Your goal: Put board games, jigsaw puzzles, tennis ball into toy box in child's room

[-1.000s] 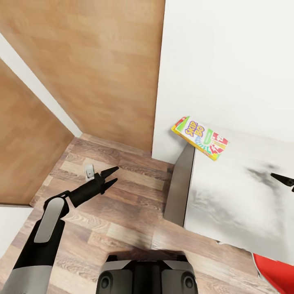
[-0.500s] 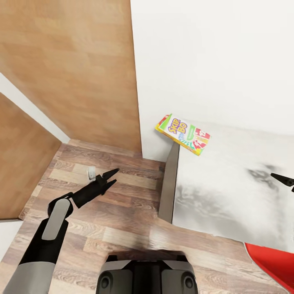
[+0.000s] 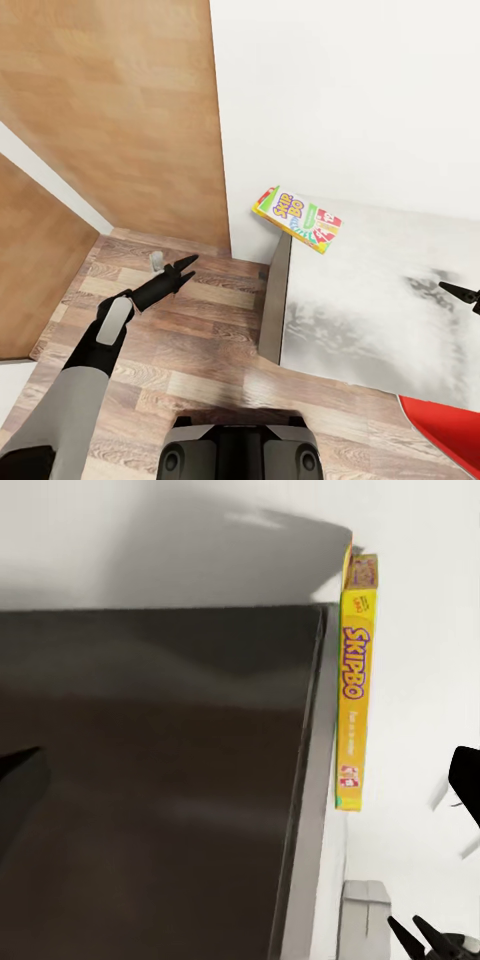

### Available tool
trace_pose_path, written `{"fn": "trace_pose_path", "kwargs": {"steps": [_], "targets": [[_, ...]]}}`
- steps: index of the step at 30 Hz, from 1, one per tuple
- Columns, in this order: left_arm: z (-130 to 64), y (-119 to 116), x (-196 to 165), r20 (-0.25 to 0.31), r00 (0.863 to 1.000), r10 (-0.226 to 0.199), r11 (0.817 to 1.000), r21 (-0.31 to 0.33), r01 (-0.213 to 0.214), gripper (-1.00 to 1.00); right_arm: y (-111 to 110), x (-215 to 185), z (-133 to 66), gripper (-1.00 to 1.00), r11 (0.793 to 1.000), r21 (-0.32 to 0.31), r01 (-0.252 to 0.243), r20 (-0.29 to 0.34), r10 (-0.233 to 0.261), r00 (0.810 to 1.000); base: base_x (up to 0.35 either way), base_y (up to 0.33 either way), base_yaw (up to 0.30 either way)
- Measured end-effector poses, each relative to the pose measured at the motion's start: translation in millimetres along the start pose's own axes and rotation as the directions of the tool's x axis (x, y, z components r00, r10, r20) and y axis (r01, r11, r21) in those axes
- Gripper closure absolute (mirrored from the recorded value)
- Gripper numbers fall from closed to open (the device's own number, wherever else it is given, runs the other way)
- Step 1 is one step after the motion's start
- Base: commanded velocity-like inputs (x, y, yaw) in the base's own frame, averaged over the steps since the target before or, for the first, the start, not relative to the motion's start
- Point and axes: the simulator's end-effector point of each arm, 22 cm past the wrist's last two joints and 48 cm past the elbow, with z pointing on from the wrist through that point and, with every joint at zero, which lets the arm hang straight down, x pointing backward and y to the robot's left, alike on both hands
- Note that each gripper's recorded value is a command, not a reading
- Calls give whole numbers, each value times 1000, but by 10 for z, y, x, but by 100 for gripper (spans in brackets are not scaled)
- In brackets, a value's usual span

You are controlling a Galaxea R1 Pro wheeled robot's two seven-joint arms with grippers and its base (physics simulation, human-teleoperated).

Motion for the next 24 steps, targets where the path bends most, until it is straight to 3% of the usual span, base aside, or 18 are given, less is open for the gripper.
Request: {"fn": "trace_pose_path", "kwargs": {"steps": [10,24], "targets": [[275,-156,-263,0,1000,24,998,53,-24,-100,203,-42,123,-100,998,-47,-31,28,33,999,0,0,-3],[353,-154,-403,24,999,31,998,63,-32,-100,399,2,239,-100,995,-88,-44,24,47,999,0,0,0]]}}
